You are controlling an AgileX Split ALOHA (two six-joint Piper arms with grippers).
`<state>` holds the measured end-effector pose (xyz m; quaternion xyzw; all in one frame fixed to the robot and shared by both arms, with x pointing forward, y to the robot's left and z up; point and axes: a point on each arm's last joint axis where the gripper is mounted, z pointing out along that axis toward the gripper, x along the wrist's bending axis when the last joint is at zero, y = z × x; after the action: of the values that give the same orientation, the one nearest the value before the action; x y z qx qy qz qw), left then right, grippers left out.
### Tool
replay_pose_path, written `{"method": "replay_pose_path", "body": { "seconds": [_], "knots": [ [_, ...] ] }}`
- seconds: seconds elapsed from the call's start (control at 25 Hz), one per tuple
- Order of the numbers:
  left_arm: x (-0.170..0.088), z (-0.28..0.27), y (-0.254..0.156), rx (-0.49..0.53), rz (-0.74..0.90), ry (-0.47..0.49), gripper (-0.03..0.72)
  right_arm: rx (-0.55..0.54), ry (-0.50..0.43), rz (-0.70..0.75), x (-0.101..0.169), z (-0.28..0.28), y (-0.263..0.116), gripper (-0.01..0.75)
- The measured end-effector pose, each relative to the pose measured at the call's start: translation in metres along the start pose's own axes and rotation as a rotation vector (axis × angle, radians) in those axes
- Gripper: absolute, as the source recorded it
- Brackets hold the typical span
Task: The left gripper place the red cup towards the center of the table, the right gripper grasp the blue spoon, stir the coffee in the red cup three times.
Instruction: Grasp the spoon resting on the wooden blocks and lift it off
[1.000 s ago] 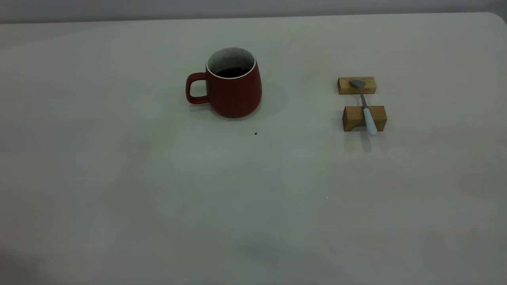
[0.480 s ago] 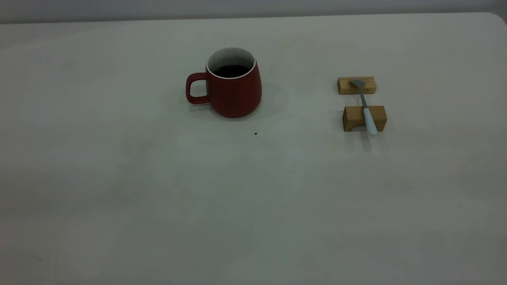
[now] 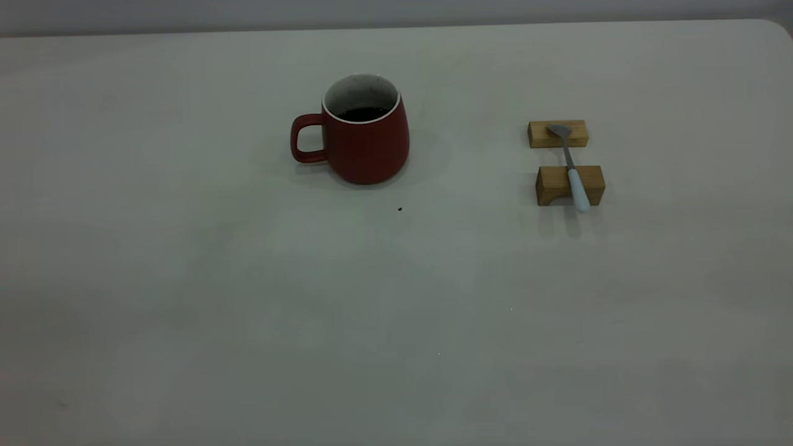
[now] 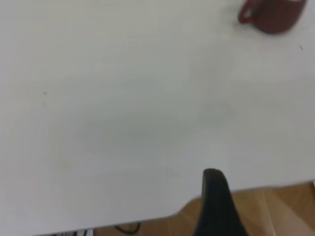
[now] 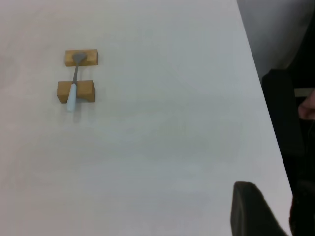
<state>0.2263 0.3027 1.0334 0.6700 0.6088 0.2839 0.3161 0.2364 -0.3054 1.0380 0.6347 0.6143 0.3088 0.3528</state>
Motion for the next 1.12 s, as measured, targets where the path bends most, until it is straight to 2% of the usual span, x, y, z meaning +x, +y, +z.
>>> {"method": "replay_pose_path", "body": {
  "seconds": [0.24,0.36,0.44,0.56,0.68,0.76,1.0,1.12],
  "knots": [
    [0.0,-0.002,-0.003,-0.02,-0.016,0.02,0.554,0.0,0.005,0.003,0.0,0.0,0.0,0.238],
    [0.0,-0.002,-0.003,-0.019,-0.016,0.02,0.554,-0.009,0.039,-0.004,0.004,0.0,0.004,0.25],
    [0.0,-0.002,-0.003,-0.018,-0.016,0.02,0.554,0.0,0.09,-0.024,0.009,0.004,0.014,0.286],
    [0.0,-0.002,-0.003,-0.018,-0.016,0.02,0.554,0.023,0.175,-0.01,0.018,0.023,0.036,0.379],
    [0.0,-0.002,-0.003,-0.018,-0.016,0.02,0.554,0.085,0.243,0.049,0.026,0.054,0.058,0.479],
    [0.0,-0.002,-0.003,-0.018,-0.016,0.02,0.554,0.153,0.29,0.08,0.033,0.081,0.068,0.514],
    [0.0,-0.002,-0.003,-0.018,-0.016,0.02,0.554,0.347,0.425,0.074,0.051,0.162,0.092,0.53],
    [0.0,-0.002,-0.003,-0.018,-0.016,0.02,0.554,0.463,0.461,0.089,0.058,0.208,0.096,0.53]
  ]
}}
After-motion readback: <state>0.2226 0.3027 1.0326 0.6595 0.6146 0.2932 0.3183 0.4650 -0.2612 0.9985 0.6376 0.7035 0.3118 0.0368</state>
